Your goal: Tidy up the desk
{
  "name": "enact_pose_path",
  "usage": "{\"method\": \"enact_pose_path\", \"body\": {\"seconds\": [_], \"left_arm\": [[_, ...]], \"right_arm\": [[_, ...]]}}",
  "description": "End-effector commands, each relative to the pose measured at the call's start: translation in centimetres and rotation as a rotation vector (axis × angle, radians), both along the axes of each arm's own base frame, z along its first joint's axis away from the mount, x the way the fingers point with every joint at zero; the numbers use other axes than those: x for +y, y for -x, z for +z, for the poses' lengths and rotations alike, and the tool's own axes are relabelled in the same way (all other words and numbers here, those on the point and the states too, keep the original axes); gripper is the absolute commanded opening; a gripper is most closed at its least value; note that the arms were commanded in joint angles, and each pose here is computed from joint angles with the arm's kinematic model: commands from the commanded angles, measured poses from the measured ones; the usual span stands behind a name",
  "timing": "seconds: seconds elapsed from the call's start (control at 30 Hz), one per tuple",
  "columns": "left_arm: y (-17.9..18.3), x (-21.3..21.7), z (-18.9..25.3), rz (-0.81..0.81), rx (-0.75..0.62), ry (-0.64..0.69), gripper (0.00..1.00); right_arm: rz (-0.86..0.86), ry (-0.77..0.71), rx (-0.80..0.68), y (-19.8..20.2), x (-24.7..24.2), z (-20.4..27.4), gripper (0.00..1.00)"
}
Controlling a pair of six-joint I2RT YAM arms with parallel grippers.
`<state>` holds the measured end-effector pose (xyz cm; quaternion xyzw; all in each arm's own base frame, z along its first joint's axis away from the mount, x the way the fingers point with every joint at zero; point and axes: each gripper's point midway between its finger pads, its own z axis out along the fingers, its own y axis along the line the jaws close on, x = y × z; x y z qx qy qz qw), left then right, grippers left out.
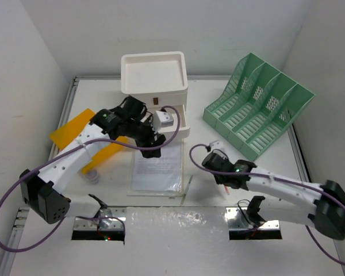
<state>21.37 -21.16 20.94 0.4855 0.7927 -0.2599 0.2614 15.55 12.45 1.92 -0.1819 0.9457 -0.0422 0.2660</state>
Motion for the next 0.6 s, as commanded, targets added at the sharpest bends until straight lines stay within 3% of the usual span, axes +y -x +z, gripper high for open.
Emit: {"method": "enact_pose_path", "body": {"seconds": [0.0,0.07,0.13,0.23,0.27,0.3,0.43,0.47,0.57], "left_arm": [[1.3,-2.9,0.2,-0.087,0.006,0.020,0.67],[2.3,-4.6,-0.8,-0.133,0.011,-0.012,0.67],[3.3,-5.4,-1.2,-0.177,0.035,-0.038,0.67],[3.4,-4.3,0.1,-0.163,0.017,-0.049,0.66],[2.8,-3.7,0.5,-0.130,-0.021,-0.056,0.66],[2.5,-2.6,1.4,-0.093,-0.063,-0.044,0.66],[0.3,2.7,2.1,0.073,-0.104,-0.086,0.67],[0.4,4.1,1.9,0.087,-0.087,-0.102,0.67],[-0.6,8.6,1.9,0.218,-0.091,-0.127,0.67]], "right_arm": [[-0.144,0.037,-0.301,-4.4,-2.9,8.6,0.00],[-0.143,-0.008,-0.468,-6.2,-3.9,14.4,0.00],[-0.050,-0.177,-0.609,-7.6,-1.7,19.4,0.00],[0.184,-0.190,-0.794,-9.5,1.4,26.7,0.00],[0.303,-0.078,-0.783,-10.8,2.9,26.9,0.00],[0.336,-0.064,-0.831,-11.8,4.0,30.4,0.00],[0.560,0.055,-0.815,-16.8,11.1,32.6,0.00],[0.666,0.117,-0.770,-18.4,13.7,30.4,0.00],[0.849,0.107,-0.729,-20.9,19.6,29.8,0.00]]}}
